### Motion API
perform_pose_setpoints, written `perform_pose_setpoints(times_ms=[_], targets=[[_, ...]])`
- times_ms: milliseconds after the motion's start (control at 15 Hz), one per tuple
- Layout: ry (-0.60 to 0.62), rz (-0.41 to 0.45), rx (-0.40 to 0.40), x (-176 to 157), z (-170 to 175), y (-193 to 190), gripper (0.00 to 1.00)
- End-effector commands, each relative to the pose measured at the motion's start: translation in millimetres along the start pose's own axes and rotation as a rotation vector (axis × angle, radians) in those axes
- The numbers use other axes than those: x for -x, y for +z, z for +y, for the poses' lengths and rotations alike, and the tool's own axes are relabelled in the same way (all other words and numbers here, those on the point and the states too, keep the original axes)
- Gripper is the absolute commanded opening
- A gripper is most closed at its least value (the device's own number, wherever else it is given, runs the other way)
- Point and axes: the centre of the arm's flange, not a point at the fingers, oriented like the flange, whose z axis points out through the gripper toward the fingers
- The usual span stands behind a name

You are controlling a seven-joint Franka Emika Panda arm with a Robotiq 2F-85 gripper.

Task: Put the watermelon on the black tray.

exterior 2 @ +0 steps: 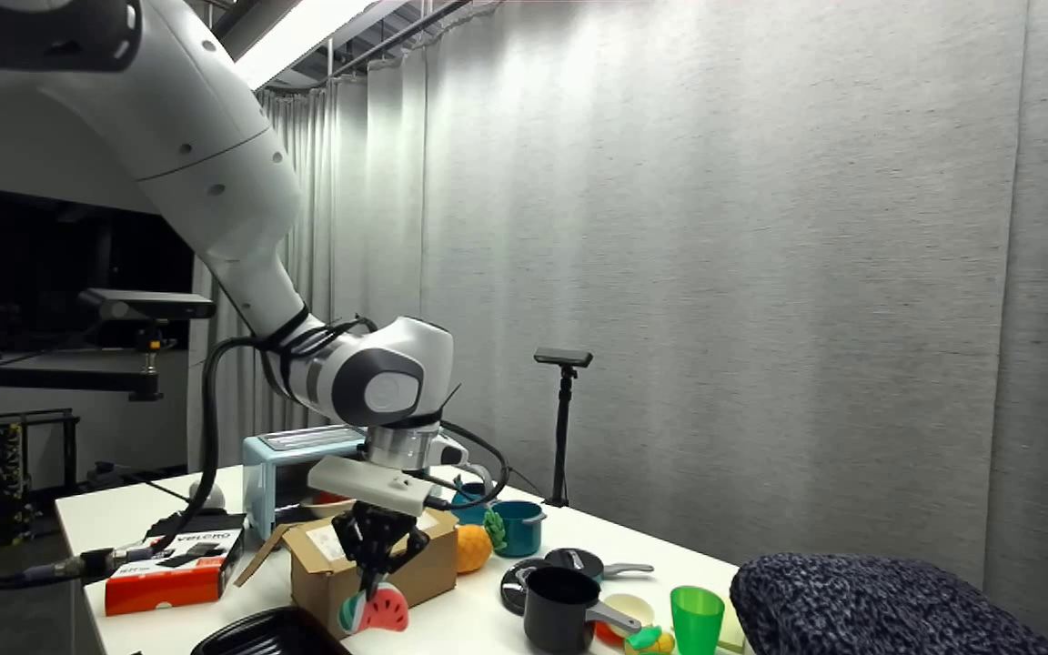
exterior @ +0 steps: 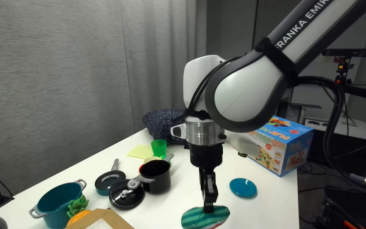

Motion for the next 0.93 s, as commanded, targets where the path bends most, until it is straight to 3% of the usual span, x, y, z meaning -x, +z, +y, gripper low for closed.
perform_pose_setpoints(times_ms=[0, 267, 867], targets=[[-0.165, -0.067, -0.026, -1, -35, 15, 0.01], [-0.311, -0.119, -0.055, -2, -74, 30, 0.01], [-0.498, -0.172, 0.008, -10, -114, 67, 0.01]])
